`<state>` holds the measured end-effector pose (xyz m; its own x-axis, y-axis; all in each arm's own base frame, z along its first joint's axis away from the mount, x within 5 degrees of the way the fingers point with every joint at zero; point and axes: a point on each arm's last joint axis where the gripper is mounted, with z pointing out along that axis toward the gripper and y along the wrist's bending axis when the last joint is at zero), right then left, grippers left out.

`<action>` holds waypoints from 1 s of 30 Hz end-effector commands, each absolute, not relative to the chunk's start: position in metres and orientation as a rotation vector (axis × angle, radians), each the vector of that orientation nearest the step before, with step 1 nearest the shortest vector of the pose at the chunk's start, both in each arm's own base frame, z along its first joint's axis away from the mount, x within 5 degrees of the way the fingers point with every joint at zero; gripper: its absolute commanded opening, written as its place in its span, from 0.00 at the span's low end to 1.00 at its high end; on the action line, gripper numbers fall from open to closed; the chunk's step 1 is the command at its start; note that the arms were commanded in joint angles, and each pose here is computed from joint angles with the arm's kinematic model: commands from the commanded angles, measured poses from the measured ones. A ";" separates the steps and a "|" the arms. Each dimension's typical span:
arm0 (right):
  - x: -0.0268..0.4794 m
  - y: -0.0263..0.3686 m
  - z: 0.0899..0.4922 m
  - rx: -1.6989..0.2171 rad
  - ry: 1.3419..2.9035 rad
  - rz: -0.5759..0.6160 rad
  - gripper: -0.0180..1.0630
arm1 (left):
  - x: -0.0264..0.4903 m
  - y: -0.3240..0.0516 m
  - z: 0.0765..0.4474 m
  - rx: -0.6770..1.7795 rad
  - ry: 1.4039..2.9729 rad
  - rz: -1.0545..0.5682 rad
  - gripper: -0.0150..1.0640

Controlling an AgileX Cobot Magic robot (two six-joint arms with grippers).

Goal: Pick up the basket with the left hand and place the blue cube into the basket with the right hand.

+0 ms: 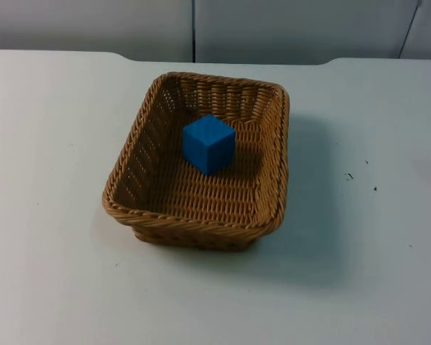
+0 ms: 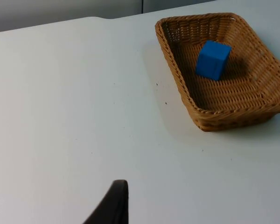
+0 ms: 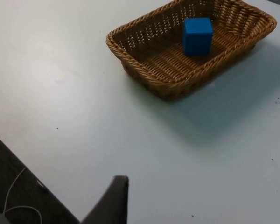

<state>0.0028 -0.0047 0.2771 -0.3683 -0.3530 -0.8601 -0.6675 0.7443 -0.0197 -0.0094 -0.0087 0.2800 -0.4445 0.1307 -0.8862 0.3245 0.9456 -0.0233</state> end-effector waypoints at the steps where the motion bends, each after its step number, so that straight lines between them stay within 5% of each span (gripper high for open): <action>1: 0.003 -0.004 0.278 -0.773 1.970 0.420 0.99 | -0.010 -0.009 0.280 0.317 2.024 -0.234 0.99; 9: 0.002 -0.005 0.278 -0.668 2.000 0.358 0.99 | -0.010 -0.009 0.280 0.317 2.024 -0.234 0.99; 19: -0.005 -0.007 0.278 -0.262 2.040 0.132 0.99 | -0.010 -0.009 0.280 0.317 2.024 -0.234 0.99; 30: -0.006 -0.004 0.278 -0.024 2.052 0.002 0.99 | -0.010 -0.009 0.280 0.317 2.024 -0.234 0.99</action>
<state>-0.0062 -0.0052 0.2771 -0.4764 -0.0310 -0.8787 -0.0458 0.9989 -0.0105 -0.0094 -0.0087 0.2800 -0.4445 0.1307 -0.8862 0.3245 0.9456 -0.0233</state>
